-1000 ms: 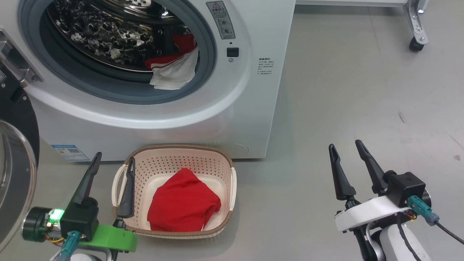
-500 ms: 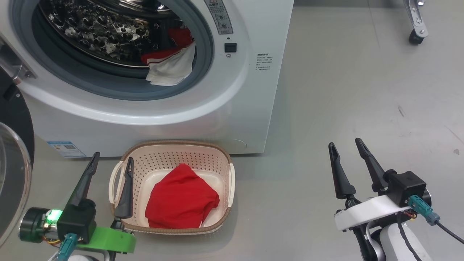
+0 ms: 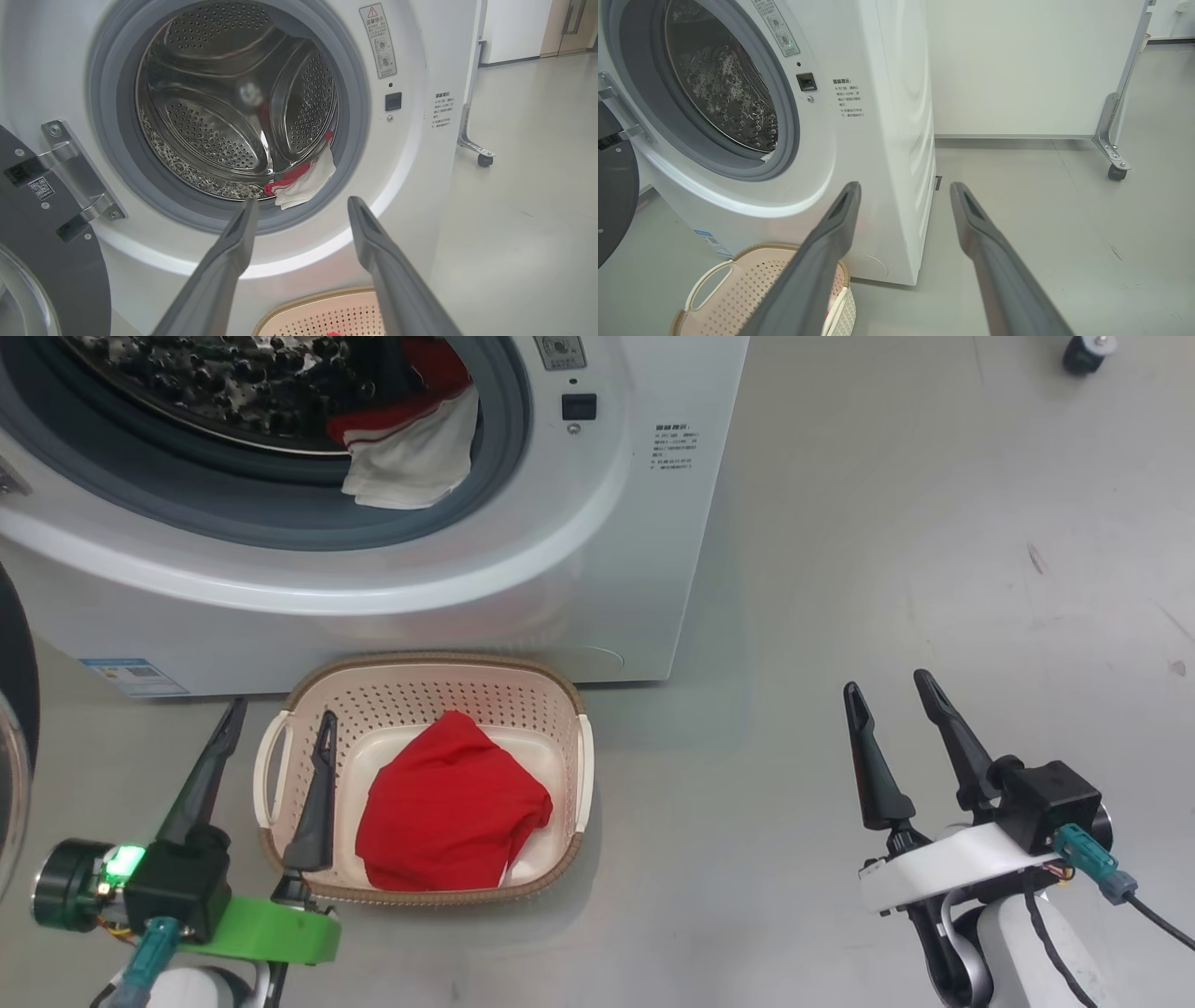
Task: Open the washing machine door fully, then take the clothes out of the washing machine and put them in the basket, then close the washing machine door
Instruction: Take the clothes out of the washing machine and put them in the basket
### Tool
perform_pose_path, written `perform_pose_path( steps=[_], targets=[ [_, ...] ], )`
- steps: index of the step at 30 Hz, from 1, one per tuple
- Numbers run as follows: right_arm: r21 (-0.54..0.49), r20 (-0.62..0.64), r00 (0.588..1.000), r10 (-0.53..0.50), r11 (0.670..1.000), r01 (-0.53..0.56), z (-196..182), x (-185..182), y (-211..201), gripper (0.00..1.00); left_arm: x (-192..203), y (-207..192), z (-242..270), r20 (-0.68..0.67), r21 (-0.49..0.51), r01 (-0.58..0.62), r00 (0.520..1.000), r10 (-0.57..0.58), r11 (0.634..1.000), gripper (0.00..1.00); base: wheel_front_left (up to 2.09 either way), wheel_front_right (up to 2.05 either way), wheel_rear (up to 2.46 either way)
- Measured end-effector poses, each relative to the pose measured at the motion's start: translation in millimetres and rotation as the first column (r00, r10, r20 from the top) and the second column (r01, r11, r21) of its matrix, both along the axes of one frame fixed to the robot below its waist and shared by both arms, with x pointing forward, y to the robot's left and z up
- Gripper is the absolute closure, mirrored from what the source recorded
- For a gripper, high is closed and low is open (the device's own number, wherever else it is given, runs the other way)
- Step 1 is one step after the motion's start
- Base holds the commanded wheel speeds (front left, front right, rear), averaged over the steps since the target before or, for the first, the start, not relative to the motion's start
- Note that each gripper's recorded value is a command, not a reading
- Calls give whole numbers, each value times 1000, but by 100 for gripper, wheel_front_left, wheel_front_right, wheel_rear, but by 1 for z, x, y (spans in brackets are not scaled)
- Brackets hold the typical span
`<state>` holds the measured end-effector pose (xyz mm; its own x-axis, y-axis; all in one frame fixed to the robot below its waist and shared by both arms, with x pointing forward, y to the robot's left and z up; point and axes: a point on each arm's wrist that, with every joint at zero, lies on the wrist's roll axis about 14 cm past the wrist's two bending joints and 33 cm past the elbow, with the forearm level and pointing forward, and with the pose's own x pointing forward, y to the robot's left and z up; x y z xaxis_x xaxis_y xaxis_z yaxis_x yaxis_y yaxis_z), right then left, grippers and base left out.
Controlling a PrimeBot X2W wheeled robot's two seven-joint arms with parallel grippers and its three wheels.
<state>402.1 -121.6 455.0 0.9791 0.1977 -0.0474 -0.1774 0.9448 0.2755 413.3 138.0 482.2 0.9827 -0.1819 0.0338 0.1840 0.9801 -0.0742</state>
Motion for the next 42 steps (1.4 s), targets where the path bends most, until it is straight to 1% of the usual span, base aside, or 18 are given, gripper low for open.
perform_pose_path(
  steps=[5,10,11,15,18,24,28,31,33,42],
  targets=[
    [-2,-25,1000,-14,1000,14,-10,5,-5,0,23,0,-6,-4,-38,5,1000,-5,999,0,0,0,0],
    [-4,-40,999,-26,1000,26,-18,13,-9,0,60,6,-3,8,-81,-3,1000,4,997,0,0,0,0],
    [-4,-40,999,-26,1000,26,-18,13,-9,0,60,6,-3,8,-81,-3,1000,4,997,0,0,0,0],
    [5,-57,997,-44,999,44,-26,19,-15,0,96,7,5,29,-105,5,1000,-2,994,0,0,0,0],
    [7,-73,996,-53,999,54,-33,23,-18,0,122,5,5,15,-125,16,1000,-15,992,0,0,0,0],
    [3,-94,993,-78,997,78,-44,31,-28,0,166,-9,-17,-80,-145,53,995,-65,988,0,0,0,0],
    [-1,-115,989,-90,996,91,-53,34,-33,0,190,-18,-40,-165,-139,67,982,-90,988,0,0,0,0],
    [-1,-128,987,-98,995,98,-58,35,-36,0,203,-26,-61,-248,-157,74,962,-112,985,0,0,0,0],
    [-3,-136,985,-102,995,103,-61,35,-37,0,208,-29,-76,-305,-144,84,944,-125,986,0,0,0,0],
    [-21,-172,976,-134,991,132,-73,31,-49,0,243,-35,-107,-429,-139,82,893,-135,987,0,0,0,0]
  ],
)
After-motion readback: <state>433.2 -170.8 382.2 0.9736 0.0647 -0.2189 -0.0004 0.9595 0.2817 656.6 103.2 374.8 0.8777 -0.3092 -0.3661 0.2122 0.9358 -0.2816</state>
